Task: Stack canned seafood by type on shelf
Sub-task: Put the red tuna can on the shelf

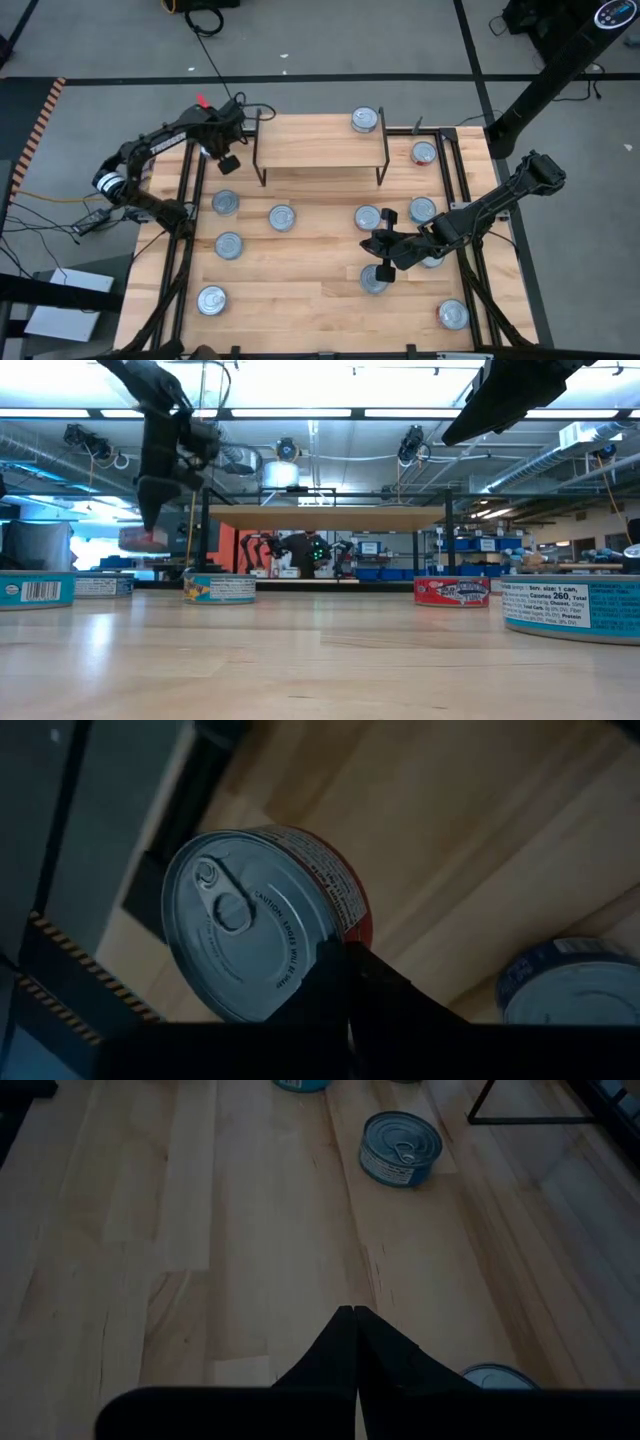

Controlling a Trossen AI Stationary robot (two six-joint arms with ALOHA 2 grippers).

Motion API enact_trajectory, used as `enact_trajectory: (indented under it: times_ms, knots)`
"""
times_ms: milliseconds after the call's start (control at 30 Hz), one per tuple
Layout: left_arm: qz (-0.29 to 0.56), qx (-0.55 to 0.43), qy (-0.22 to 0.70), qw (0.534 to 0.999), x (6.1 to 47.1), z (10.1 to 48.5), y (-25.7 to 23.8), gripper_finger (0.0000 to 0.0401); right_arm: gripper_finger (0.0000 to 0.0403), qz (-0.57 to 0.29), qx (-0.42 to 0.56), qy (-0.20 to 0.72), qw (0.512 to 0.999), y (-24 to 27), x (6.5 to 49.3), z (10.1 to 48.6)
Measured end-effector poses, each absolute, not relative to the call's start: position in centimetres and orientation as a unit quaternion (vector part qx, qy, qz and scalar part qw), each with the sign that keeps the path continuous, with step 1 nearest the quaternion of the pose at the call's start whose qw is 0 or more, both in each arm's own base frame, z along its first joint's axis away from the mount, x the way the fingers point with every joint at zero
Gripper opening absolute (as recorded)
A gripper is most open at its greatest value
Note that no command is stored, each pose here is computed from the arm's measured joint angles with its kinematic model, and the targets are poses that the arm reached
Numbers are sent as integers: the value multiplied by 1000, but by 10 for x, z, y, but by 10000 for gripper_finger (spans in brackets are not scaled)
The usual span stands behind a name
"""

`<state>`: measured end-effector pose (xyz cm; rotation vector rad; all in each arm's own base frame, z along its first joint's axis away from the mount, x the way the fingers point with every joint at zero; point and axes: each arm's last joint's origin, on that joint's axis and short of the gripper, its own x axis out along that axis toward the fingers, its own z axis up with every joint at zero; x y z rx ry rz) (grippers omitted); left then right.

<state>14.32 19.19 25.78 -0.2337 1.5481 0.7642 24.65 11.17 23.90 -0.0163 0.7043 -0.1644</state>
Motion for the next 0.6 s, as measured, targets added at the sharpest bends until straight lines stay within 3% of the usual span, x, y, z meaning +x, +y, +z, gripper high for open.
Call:
enact_trajectory:
  times_ms: [600]
  knots:
    - [382, -57, 586, 712, 133, 367, 157, 0, 7, -80, -7, 343, 936, 112, 247, 239]
